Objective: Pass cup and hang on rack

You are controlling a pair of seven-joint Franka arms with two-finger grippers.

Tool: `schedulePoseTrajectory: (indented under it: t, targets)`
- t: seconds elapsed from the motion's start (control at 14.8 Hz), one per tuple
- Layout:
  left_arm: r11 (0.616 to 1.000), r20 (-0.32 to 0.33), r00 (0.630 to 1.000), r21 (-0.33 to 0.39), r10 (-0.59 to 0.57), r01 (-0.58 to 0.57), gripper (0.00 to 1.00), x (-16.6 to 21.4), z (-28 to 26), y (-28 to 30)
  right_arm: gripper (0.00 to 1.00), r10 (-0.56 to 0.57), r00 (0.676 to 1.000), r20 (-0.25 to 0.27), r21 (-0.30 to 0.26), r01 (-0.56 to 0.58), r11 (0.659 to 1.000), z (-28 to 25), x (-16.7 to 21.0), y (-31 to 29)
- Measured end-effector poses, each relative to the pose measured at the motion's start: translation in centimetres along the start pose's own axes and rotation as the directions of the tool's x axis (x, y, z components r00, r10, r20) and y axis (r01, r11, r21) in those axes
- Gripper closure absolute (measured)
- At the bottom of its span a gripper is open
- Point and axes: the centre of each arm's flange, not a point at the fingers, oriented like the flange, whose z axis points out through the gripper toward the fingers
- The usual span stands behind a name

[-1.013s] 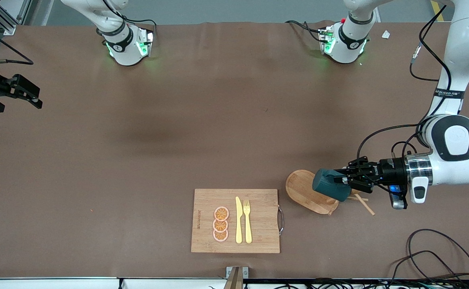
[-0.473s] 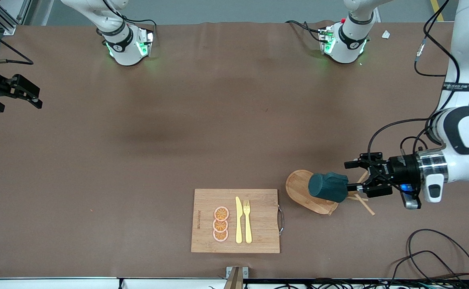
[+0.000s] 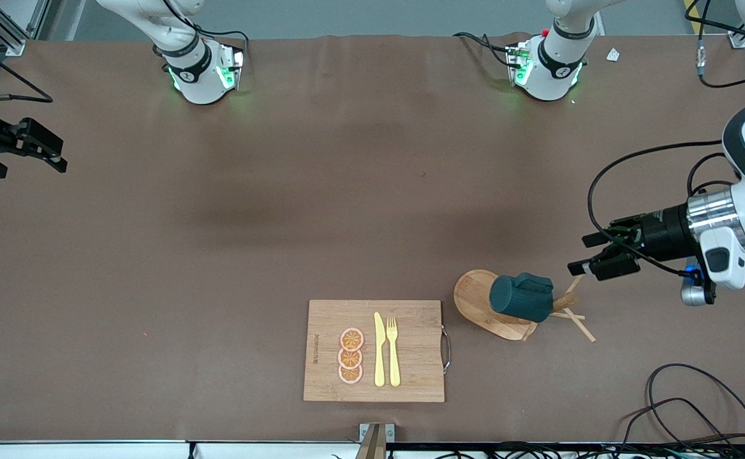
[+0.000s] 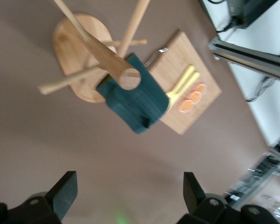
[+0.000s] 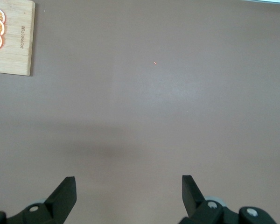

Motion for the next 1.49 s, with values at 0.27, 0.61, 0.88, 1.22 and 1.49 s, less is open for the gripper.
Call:
schedulePoseTrajectory:
  t: [0.27, 0.61, 0.88, 1.22, 1.49]
  targets:
    - [0.952, -0.092, 0.967, 0.219, 0.237, -0.213, 0.0, -2.6, -2.3, 1.0, 0.0, 0.0, 1.0, 0.0, 0.0, 0.0, 1.0, 0.0, 0.0, 0.0]
    - [0.824, -0.091, 0.873, 0.389, 0.479, -0.411, 0.0, -4.8, -5.5, 1.1, 0.0, 0.0, 1.0, 0.0, 0.0, 0.0, 1.0, 0.0, 0.0, 0.0]
    - [0.744, -0.085, 0.814, 0.469, 0.574, -0.476, 0.0, -8.6, -9.8, 1.1, 0.0, 0.0, 1.0, 0.0, 0.0, 0.0, 1.0, 0.0, 0.0, 0.0]
    - [0.7, -0.102, 0.773, 0.512, 0.626, -0.499, 0.0, -12.1, -12.3, 1.6, 0.0, 0.0, 1.0, 0.0, 0.0, 0.0, 1.0, 0.0, 0.0, 0.0]
    - [0.683, -0.106, 0.758, 0.527, 0.644, -0.507, 0.0, -14.0, -14.0, 0.7, 0.0, 0.001, 1.0, 0.0, 0.0, -0.001, 1.0, 0.0, 0.0, 0.0]
